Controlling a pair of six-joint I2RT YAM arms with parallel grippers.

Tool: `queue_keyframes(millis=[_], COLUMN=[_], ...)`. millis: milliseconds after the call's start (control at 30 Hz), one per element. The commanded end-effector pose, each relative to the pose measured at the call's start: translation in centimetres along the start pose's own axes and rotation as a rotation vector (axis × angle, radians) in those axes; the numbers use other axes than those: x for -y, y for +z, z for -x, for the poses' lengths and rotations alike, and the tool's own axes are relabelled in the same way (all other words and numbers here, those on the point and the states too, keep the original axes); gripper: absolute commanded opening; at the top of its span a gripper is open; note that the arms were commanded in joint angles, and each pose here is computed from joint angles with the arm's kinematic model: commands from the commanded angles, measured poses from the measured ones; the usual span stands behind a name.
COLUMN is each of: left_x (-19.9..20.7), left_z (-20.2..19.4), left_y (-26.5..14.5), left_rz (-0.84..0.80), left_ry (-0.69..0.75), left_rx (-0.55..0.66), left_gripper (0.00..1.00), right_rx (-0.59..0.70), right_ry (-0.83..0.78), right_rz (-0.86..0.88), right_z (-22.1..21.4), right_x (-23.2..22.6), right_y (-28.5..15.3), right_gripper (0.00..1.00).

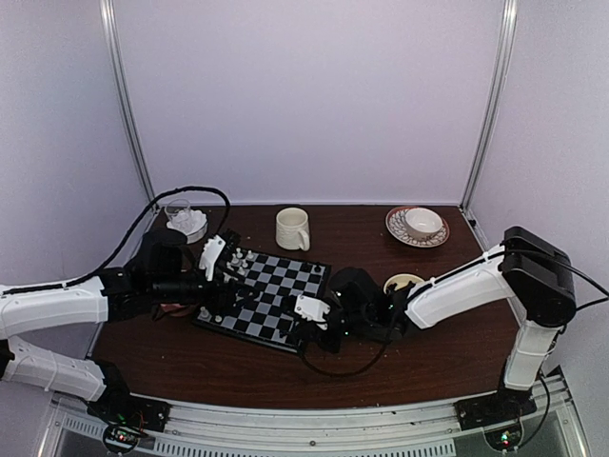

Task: Set up the chess pieces on the board

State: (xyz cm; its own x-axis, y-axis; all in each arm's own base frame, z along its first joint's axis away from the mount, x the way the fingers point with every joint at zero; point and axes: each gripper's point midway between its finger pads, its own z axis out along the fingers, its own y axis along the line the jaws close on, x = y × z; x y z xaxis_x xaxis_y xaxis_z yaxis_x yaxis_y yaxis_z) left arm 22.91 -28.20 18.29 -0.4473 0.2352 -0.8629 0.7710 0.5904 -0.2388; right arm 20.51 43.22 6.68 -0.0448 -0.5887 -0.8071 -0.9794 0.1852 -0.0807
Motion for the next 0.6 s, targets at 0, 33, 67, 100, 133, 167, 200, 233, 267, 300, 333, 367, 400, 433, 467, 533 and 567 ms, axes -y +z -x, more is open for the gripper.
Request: queue_keyframes(millis=[0, 33, 67, 100, 133, 167, 200, 233, 267, 300, 333, 367, 400, 433, 467, 533, 567], left_x=[1.4, 1.5, 1.6, 1.8, 2.1, 2.4, 2.5, 2.5, 2.5, 2.5, 2.6, 2.8, 2.9, 3.0, 3.1, 3.3, 3.4], left_z=[1.0, 0.9, 0.7, 0.5, 0.2, -0.1, -0.4, -1.0, -1.2, -1.4, -1.6, -1.9, -2.1, -2.4, -2.7, -2.9, -3.0], left_y=[0.5, 0.7, 0.8, 1.0, 1.2, 1.4, 1.7, 2.2, 2.5, 2.8, 3.1, 3.4, 3.7, 4.0, 4.3, 4.7, 4.9], left_rz=[-0.083, -0.092, -0.100, -0.115, -0.139, -0.162, -0.179, -0.187, -0.193, -0.197, -0.201, -0.204, -0.203, -0.201, -0.200, -0.207, -0.211], left_ry=[0.054, 0.075, 0.091, 0.106, 0.130, 0.149, 0.163, 0.168, 0.169, 0.171, 0.173, 0.181, 0.192, 0.203, 0.213, 0.225, 0.228], left_rx=[0.046, 0.046, 0.050, 0.058, 0.068, 0.079, 0.080, 0.065, 0.051, 0.036, 0.021, 0.006, -0.011, -0.030, -0.045, -0.068, -0.076], left_gripper=[0.61, 0.61, 0.61, 0.61, 0.61, 0.63, 0.68, 0.70, 0.70, 0.70, 0.70, 0.69, 0.69, 0.68, 0.67, 0.64, 0.63], right_rx=[0.024, 0.025, 0.028, 0.029, 0.030, 0.030, 0.032, 0.034, 0.037, 0.039, 0.040, 0.043, 0.047, 0.053, 0.060, 0.072, 0.074], right_ry=[-0.003, -0.002, 0.002, 0.003, 0.005, 0.006, 0.006, 0.004, 0.003, 0.002, 0.001, -0.001, -0.002, -0.003, -0.006, -0.009, -0.009], right_rz=[-0.043, -0.047, -0.051, -0.055, -0.059, -0.058, -0.060, -0.060, -0.061, -0.062, -0.060, -0.059, -0.056, -0.052, -0.048, -0.044, -0.041], right_z=[1.1, 1.0, 1.0, 1.0, 1.0, 1.0, 1.1, 1.1, 1.2, 1.2, 1.3, 1.4, 1.5, 1.6, 1.7, 1.9, 1.9], right_x=[0.8, 0.9, 1.1, 1.3, 1.4, 1.4, 1.5, 1.5, 1.5, 1.5, 1.5, 1.4, 1.4, 1.3, 1.1, 1.1, 1.0], right_y=[-1.6, -1.8, -1.9, -2.1, -2.2, -2.3, -2.4, -2.5, -2.6, -2.6, -2.7, -2.8, -2.9, -3.0, -3.1, -3.3, -3.4], right_gripper=[0.05, 0.05, 0.05, 0.04, 0.04, 0.04, 0.04, 0.04, 0.04, 0.04, 0.04, 0.04, 0.04, 0.04, 0.04, 0.04, 0.04])
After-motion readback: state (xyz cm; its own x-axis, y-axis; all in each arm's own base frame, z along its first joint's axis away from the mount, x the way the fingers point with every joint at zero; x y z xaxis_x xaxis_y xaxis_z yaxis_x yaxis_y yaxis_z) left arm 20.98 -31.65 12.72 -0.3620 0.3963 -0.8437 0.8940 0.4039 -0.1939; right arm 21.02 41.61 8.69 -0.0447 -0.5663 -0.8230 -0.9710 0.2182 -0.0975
